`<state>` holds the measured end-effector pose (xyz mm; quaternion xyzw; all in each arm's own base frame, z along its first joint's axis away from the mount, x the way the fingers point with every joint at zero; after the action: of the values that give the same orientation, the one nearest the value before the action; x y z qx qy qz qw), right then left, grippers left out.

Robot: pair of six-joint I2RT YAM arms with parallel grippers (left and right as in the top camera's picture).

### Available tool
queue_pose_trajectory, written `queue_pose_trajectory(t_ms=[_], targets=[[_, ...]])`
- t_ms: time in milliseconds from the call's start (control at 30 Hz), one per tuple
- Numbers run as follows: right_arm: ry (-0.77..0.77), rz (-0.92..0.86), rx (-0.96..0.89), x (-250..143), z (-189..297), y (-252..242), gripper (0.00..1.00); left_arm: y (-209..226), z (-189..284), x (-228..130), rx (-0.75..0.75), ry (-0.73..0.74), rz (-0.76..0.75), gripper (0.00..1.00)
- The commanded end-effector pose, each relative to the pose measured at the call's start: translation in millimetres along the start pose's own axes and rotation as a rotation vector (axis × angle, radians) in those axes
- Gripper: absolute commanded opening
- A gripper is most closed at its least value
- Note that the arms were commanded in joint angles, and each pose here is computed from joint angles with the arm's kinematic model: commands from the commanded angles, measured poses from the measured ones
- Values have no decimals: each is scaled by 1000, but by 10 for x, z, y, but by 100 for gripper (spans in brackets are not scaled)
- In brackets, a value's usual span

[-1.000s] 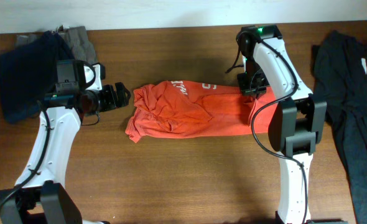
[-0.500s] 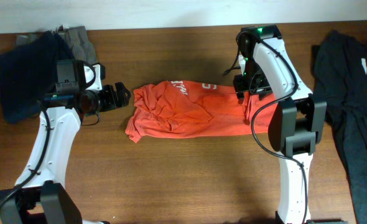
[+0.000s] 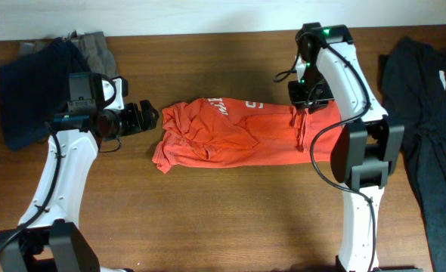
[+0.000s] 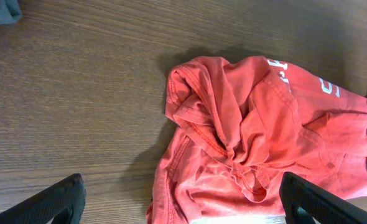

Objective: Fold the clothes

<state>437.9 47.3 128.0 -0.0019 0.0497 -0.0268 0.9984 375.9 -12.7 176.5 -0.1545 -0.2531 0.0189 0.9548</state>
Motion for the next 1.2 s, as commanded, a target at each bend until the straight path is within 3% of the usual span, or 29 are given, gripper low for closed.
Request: queue_pose_trajectory(t_ms=[0,200,267,500,600,667,767,967,1167], targets=[[41,-10,31,-40,-154,9,29,-5,22,-2,6,-3,3,99],[107,-13,37,-145,-595,6,28,-4,22,-2,6,-3,3,99],[118,-14,54,-169,-684,27,23,-5,22,-1,6,-4,3,99],[67,-16,87,-171,-373,60,18,-5,22,8,6,-8,1,99],[-46,-14,104,-194,157,40,30,-5,22,9,6,-9,1,99],[-161,-33,99,-245,606,-112,73,-5,22,7,6,-8,2,99],[-241,-40,100,-328,914,-513,94,-5,22,3,6,-6,2,99],[-209,-15,273,-367,771,-1087,97,-5,22,5,6,-6,2,99],[-225,25,641,-386,390,-1399,97,-5,22,10,6,-9,1,99]])
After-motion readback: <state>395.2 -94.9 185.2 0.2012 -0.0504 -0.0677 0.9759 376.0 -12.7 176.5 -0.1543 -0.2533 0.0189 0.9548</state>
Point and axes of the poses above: each gripper's point midway between its finger pads, its own z axis back along the fingers, its own y axis along the line the jaws close on, x = y × z, the point moved 5 cm from there along z, back along the fingers, and after that the axes turned 6 degrees about -z, right-handed, at the moved point
